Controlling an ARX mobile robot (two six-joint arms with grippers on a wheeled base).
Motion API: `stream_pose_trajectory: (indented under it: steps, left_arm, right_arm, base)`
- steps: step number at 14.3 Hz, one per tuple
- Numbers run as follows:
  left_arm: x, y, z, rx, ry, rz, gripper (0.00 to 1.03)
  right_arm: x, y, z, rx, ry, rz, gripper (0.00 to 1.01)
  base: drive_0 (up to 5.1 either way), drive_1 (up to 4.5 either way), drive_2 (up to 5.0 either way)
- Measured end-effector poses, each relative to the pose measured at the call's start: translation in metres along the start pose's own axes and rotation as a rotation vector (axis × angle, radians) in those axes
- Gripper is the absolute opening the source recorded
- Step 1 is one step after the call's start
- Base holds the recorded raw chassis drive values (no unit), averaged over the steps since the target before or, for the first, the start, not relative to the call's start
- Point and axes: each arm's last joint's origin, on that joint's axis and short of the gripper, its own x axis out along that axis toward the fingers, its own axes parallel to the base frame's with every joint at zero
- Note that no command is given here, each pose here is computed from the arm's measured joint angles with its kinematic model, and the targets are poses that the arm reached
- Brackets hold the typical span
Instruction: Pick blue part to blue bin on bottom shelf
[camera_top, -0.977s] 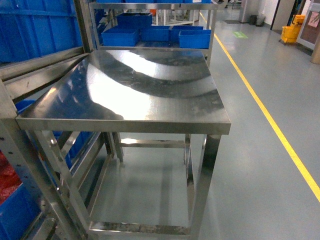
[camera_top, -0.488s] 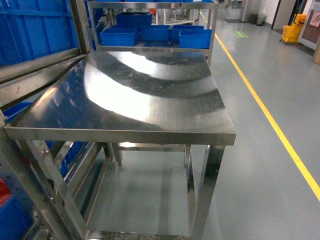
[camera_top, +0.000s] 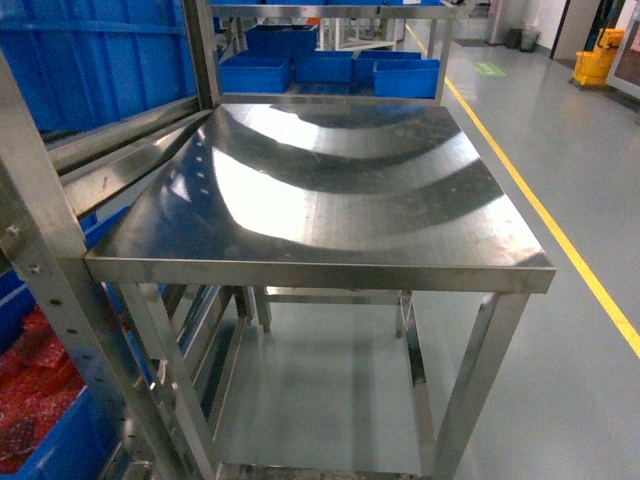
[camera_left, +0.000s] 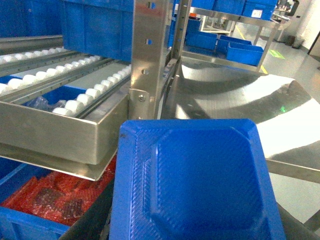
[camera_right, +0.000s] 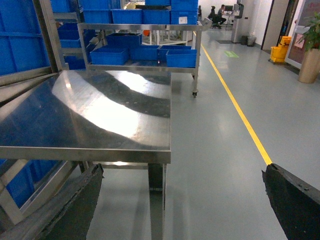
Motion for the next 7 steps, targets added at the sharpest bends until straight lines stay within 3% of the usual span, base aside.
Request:
stream_pose_trajectory:
  steps: [7]
  left_arm:
    - [0.0000, 0.0001, -0.0001, 0.000, 0.001, 0.002, 0.43]
  right_arm:
    - [0.0000, 0.0000, 0.0001, 0.000, -0.002, 0.000, 0.98]
  base:
    - [-4.7, 2.74, 2.7]
